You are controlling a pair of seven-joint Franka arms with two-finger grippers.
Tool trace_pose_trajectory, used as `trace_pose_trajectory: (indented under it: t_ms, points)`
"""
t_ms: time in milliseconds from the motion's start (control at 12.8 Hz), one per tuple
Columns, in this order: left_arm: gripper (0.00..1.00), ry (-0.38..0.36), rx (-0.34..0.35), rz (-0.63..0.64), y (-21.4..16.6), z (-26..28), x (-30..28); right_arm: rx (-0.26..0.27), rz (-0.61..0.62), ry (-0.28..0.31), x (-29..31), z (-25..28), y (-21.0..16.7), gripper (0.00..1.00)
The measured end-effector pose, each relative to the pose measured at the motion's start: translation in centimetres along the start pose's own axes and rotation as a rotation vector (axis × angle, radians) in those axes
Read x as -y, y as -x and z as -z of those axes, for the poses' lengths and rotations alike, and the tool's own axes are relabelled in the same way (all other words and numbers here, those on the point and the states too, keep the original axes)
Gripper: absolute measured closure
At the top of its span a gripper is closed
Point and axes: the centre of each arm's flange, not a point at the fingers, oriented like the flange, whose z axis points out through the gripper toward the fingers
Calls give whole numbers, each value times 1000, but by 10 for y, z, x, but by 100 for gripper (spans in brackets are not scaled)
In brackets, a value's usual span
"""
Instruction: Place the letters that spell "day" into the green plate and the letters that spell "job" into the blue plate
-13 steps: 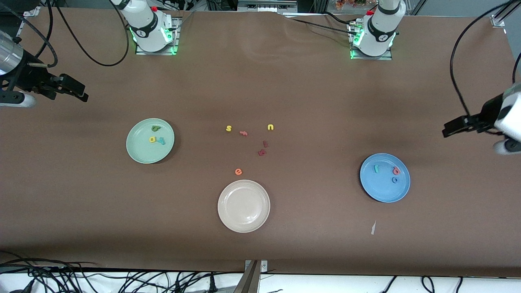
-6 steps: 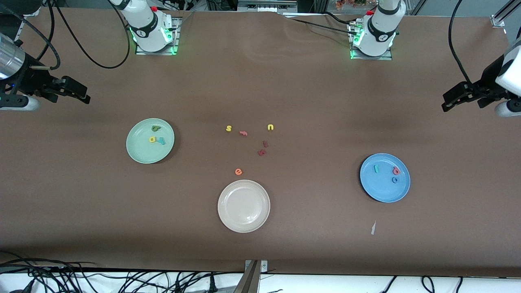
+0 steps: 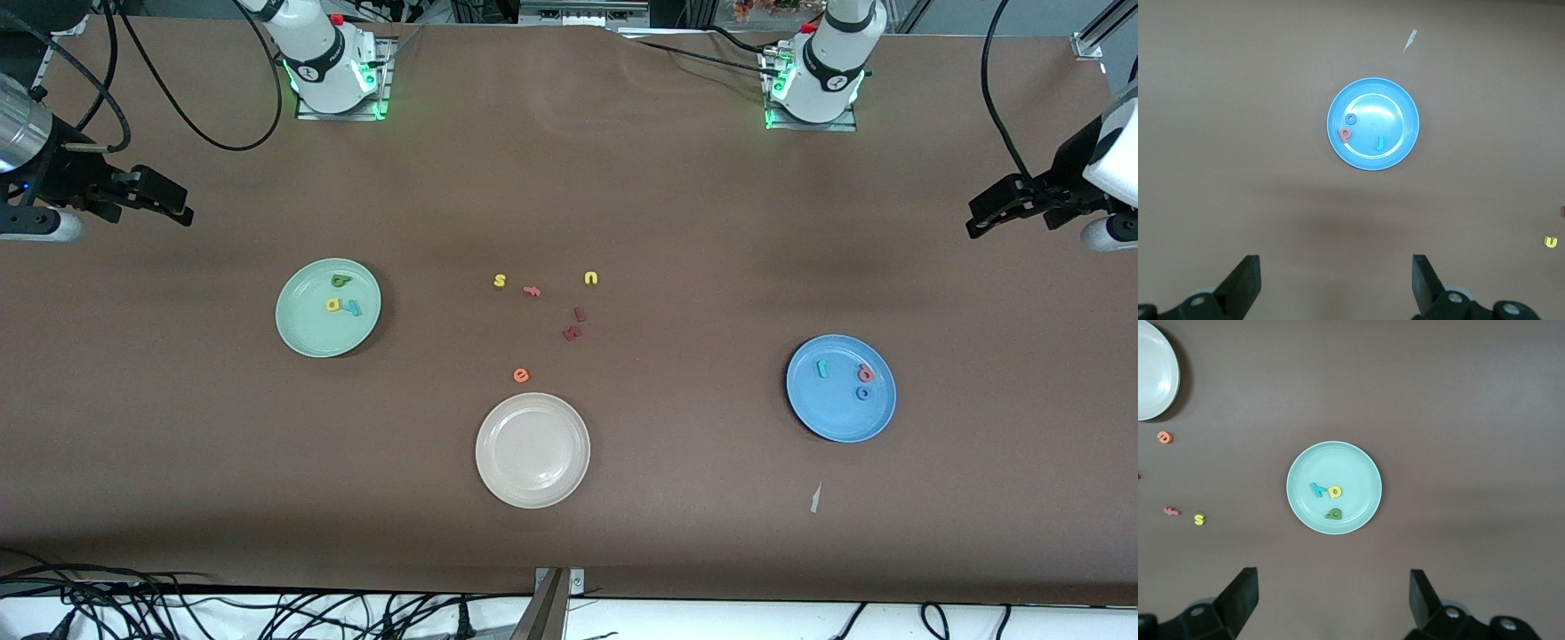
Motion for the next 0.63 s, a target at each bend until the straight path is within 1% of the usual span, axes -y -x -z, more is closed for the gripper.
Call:
trace_pose_trajectory:
  t_ms: [626]
  points:
    - [0,-1,7,-3,0,-2,-2,-4,4,5,1,2,0,0]
